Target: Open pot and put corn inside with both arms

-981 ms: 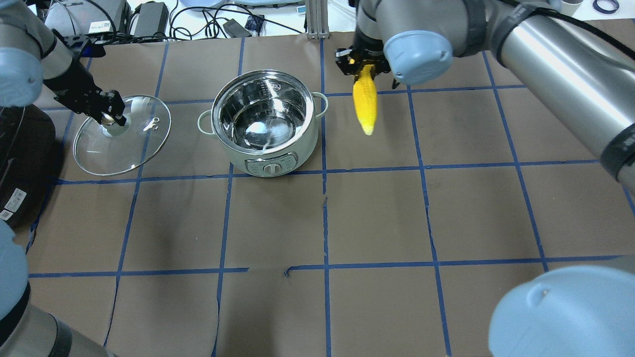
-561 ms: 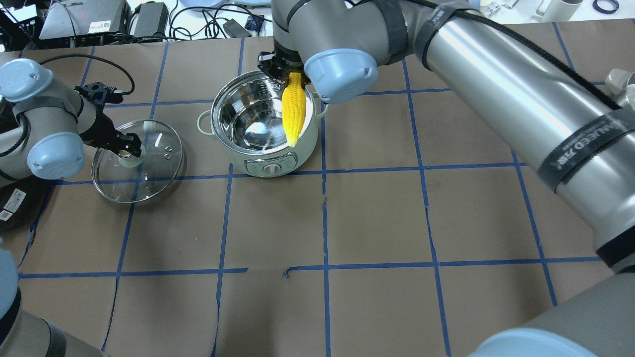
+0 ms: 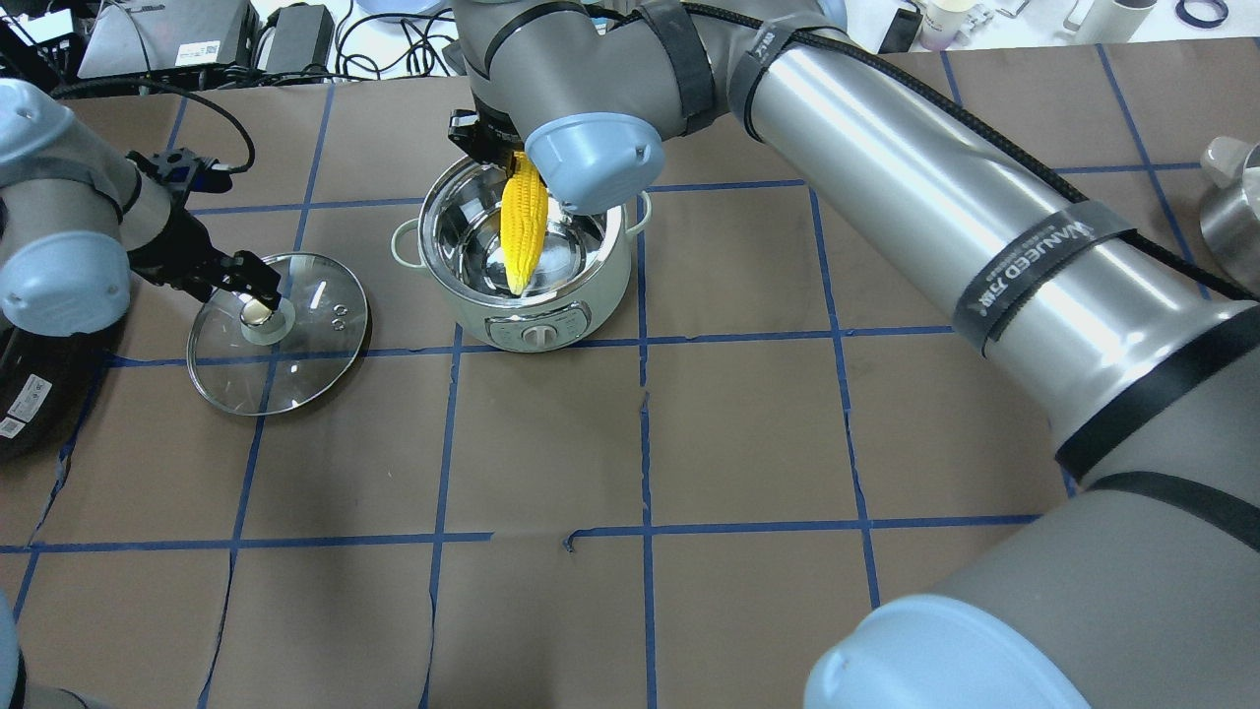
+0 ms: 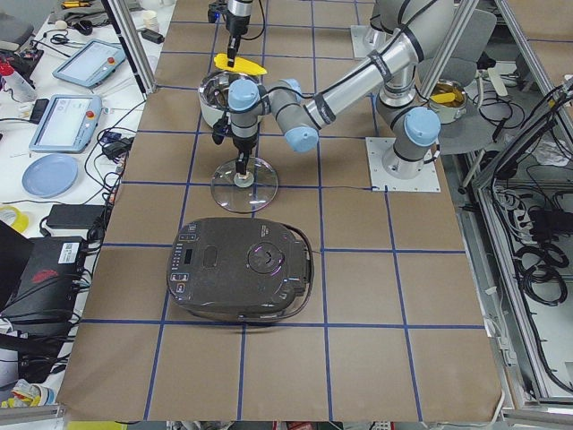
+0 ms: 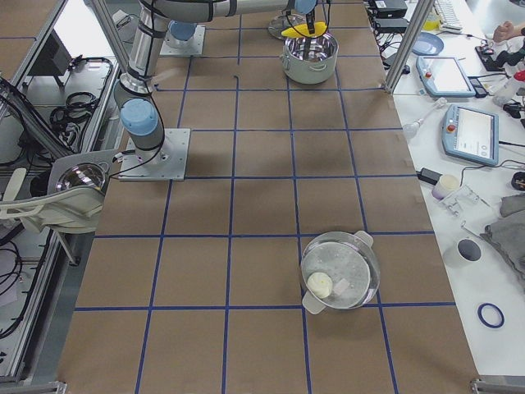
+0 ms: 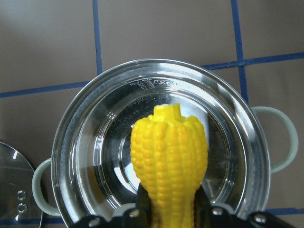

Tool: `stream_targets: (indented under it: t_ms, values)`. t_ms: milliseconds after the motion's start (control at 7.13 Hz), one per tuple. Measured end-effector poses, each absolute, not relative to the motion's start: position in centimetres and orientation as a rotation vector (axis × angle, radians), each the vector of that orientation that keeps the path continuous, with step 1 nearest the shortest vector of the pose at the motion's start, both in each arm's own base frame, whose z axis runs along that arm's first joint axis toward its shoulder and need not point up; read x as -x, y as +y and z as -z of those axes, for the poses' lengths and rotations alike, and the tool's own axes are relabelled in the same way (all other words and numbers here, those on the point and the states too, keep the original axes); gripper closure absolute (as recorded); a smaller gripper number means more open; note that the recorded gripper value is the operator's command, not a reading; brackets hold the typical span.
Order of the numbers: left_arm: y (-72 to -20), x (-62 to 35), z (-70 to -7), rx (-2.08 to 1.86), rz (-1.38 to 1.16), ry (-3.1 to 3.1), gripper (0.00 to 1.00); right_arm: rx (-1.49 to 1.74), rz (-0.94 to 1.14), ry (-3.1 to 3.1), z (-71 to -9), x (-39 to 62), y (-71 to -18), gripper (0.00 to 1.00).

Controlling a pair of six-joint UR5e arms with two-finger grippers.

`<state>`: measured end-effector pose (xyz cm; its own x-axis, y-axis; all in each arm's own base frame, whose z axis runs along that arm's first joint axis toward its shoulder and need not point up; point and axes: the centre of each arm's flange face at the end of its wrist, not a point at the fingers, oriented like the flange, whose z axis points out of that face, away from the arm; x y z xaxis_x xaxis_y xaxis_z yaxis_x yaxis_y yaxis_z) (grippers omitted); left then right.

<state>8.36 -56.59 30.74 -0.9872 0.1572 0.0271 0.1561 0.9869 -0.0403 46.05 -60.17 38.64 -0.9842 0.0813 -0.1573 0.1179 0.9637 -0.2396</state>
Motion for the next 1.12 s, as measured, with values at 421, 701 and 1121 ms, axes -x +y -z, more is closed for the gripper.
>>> stream_targets:
  t_ms: [421,701,1121]
  values:
    - [-54.0,2.2,-47.7,0.038,0.002,-3.102,0.0,-0.277,0.396,2.915,-36.5,-46.6,-60.9,0.15]
    - [-50.7,9.8,-52.9,-0.012,-0.071,-3.142,0.0,-0.355,0.457,2.856,-35.5,-46.6,-61.0,0.0]
    - [-47.8,14.6,-55.0,0.019,-0.132,-3.144,0.0,-0.327,0.51,2.849,-36.0,-45.6,-61.4,0.0]
